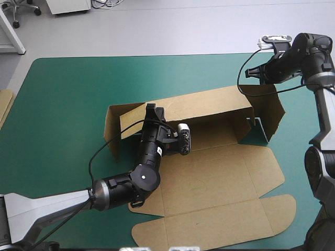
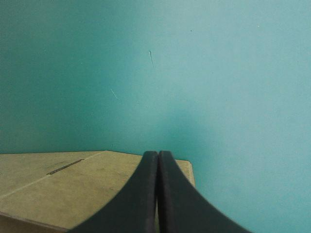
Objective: Fold the box
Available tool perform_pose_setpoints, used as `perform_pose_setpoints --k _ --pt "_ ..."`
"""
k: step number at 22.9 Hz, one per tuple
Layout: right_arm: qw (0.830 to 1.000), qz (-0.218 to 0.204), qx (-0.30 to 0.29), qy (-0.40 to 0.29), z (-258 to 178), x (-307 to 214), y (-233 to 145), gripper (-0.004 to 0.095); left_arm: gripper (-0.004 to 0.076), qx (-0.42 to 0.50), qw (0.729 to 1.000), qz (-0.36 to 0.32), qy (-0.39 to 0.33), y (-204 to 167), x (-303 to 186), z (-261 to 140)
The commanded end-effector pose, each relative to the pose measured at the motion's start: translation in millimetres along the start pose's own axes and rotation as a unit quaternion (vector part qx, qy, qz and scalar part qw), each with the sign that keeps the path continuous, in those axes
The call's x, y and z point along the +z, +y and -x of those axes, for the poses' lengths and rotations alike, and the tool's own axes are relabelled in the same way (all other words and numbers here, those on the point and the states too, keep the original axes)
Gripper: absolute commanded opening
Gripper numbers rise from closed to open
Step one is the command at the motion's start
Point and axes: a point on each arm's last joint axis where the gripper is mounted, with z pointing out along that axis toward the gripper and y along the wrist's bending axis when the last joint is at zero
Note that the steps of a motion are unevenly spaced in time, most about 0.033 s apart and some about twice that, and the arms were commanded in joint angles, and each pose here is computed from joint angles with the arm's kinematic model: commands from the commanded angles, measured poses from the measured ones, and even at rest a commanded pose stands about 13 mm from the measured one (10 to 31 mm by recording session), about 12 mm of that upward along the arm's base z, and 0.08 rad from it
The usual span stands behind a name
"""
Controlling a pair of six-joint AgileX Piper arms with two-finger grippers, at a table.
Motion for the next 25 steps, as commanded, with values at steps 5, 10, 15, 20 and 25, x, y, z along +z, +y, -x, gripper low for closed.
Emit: perform_pose_setpoints --k 5,10,15,20,25 --pt "1.0 0.003 -0.001 -0.021 -14.6 -39.8 6.4 -0.0019 -0.001 -0.001 0.998 0.06 -0.014 24.6 -7.5 1.4" --pt "0.999 0.037 -0.007 -0.006 -36.8 -48.6 15.6 -0.0018 -0.001 -0.004 0.998 0.06 -0.013 24.7 -7.6 1.2" --pt "0.999 0.042 -0.01 -0.002 -51.6 -59.4 20.3 -0.0018 -0.001 -0.02 0.998 0.067 -0.002 25.8 -7.7 -1.0" --pt "0.998 0.055 -0.034 0.017 -70.3 -55.0 22.7 -0.0018 -0.001 -0.021 0.998 0.065 -0.001 25.6 -7.6 -1.2" --pt "0.996 0.054 -0.072 0.014 -82.0 -45.5 21.6 -0.0016 -0.001 -0.024 0.998 0.063 0.001 25.1 -7.6 -1.5"
